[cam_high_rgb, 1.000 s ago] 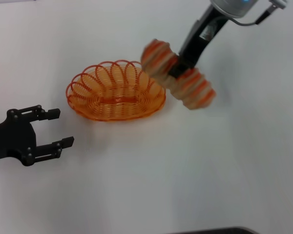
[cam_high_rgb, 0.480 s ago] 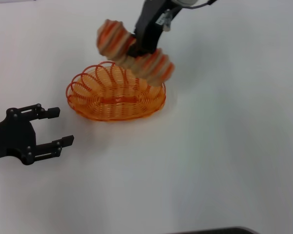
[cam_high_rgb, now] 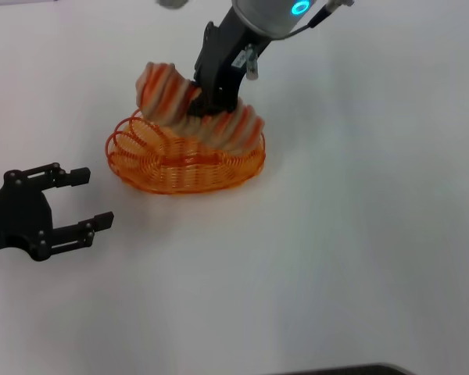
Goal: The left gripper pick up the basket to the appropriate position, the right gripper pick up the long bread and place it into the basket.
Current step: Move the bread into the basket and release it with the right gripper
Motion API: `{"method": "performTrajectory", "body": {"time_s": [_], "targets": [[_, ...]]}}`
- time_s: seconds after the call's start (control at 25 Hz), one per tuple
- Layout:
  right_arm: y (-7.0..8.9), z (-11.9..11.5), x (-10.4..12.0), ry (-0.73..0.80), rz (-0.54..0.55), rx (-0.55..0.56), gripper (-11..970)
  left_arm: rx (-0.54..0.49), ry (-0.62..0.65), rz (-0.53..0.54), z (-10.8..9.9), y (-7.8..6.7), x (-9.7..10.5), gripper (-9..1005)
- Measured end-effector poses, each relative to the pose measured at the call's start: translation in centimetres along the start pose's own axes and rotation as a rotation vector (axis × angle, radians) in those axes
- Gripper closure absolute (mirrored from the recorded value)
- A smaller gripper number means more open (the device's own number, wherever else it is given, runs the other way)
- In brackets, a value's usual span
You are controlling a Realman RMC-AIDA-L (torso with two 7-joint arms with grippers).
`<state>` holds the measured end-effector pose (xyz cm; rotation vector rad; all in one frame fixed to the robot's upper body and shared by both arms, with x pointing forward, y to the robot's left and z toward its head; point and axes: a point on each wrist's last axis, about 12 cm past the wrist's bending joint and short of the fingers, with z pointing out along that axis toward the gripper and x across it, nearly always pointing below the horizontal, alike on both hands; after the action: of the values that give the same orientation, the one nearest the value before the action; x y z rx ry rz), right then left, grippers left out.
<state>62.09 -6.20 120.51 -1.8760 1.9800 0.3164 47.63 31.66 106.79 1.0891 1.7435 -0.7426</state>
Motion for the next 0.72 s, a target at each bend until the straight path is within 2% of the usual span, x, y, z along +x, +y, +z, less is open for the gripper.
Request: {"method": "performTrajectory", "body": {"time_s": [0.6,0.72], "targets": [[0.6,1.4,0.0,0.027,-0.04,0.024,762,0.0,0.0,0.002,0.0,0.1,-0.1,271],[0.7,1.5,0.1,0.024,-0.032,0.021,739,-0.002,-0.002,0.002,-0.1,0.1,-0.1,271]]}}
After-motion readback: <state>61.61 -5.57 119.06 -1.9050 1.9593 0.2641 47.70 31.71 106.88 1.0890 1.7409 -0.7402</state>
